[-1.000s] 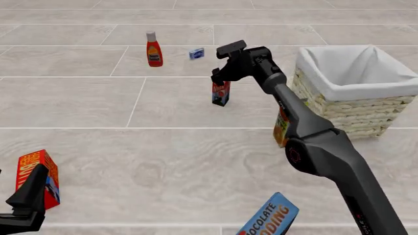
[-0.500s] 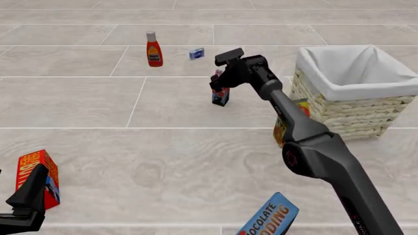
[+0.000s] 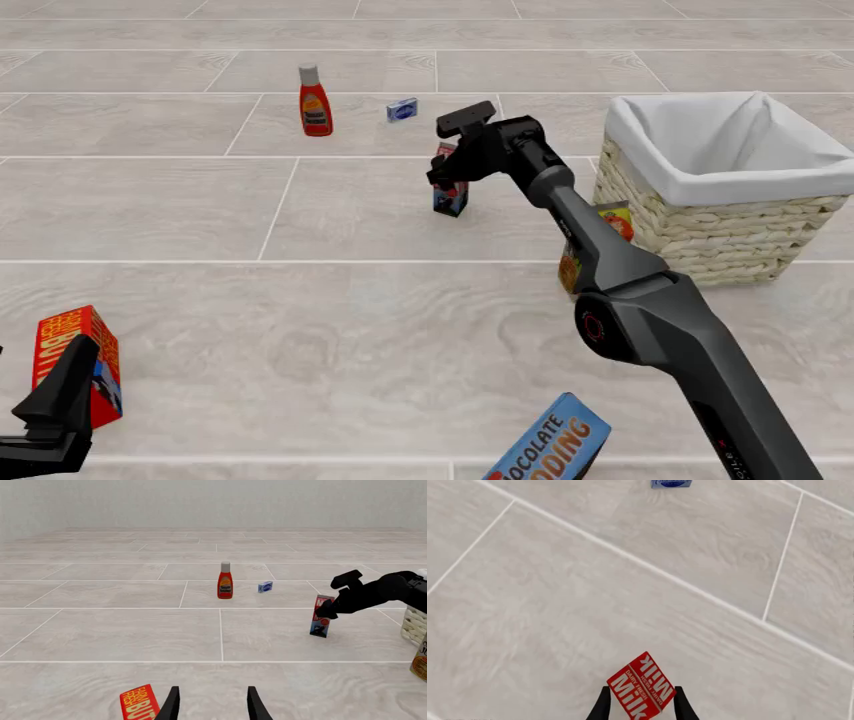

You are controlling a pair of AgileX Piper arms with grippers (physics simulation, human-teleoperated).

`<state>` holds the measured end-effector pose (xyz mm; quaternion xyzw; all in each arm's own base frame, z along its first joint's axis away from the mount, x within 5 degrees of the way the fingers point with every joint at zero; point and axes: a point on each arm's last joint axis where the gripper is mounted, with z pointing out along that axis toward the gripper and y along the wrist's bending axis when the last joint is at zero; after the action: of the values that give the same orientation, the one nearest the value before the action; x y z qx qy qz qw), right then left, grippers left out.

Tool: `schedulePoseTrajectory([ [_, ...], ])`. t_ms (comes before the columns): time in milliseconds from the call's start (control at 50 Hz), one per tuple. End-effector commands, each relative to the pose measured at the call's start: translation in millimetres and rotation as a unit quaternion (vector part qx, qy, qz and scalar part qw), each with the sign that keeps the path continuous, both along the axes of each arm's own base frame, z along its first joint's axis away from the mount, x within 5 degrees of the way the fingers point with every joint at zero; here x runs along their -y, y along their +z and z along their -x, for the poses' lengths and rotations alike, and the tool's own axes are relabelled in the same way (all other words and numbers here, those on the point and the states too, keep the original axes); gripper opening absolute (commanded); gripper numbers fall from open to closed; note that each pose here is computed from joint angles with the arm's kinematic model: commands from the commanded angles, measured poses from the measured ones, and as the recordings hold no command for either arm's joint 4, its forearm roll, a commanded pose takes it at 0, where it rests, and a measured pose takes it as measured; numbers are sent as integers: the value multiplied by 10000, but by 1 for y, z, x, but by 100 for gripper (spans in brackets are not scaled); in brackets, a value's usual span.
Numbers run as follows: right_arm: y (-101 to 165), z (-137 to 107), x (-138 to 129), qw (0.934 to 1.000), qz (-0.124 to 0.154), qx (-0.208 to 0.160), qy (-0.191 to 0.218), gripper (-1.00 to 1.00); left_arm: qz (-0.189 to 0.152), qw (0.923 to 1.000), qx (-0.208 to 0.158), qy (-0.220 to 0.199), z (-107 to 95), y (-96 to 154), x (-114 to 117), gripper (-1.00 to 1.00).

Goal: Pick the milk and place it in the basket.

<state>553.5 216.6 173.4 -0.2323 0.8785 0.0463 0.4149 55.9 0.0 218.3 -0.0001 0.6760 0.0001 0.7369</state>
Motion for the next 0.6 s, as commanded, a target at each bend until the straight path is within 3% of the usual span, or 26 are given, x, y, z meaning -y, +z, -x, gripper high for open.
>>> schedulePoseTrajectory([
  [20,1,2,-5,10000,-31,-12,34,-100,0,10000,-2,0,0,0,0,100],
  [600,79,11,8,9983,-125,558,53,-100,0,10000,-1,1,0,0,0,100],
])
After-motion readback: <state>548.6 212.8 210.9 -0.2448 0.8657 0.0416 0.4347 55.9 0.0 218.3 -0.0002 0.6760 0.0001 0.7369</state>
